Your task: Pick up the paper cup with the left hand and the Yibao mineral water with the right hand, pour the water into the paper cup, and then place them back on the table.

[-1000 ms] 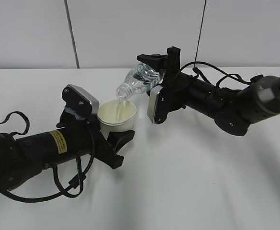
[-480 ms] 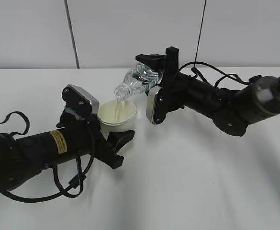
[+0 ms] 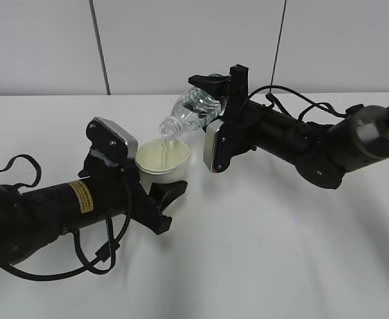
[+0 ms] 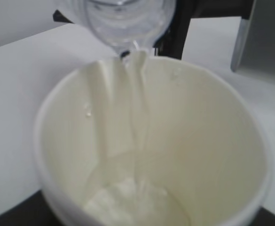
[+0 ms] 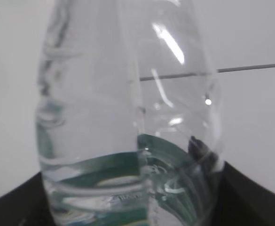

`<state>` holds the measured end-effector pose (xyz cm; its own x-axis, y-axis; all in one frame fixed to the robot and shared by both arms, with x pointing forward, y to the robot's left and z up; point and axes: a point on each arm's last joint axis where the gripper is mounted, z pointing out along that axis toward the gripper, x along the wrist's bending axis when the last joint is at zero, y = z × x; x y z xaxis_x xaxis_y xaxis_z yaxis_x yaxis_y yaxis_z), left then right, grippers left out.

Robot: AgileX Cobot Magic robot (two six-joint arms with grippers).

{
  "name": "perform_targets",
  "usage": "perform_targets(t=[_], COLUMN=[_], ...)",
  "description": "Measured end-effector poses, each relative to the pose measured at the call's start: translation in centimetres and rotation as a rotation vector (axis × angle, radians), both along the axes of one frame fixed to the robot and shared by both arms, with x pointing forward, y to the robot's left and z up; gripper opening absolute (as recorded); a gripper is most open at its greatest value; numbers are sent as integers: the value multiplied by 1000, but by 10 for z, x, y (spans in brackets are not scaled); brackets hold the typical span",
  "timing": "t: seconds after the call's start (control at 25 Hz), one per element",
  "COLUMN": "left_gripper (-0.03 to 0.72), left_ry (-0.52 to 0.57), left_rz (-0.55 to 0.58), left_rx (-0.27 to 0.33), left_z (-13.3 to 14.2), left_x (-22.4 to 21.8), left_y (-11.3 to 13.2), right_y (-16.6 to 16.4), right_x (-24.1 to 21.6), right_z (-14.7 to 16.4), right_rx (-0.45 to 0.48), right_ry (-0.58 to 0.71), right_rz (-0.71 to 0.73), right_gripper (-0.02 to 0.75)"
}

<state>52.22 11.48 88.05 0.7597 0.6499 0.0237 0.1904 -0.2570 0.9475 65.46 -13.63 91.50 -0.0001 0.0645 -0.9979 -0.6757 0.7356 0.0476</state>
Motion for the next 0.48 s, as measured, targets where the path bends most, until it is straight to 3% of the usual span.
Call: perform_targets(t=[0.48], left_gripper=[401], left_ry=[0], left_rz=[0], left_rx=[0], left_z=[0], left_x=[0], left_y=[0], right_y=[0], right_x=[0], right_z=[0], right_rx=[-14], right_ry=[-14], right_rz=[-4], right_gripper=[489])
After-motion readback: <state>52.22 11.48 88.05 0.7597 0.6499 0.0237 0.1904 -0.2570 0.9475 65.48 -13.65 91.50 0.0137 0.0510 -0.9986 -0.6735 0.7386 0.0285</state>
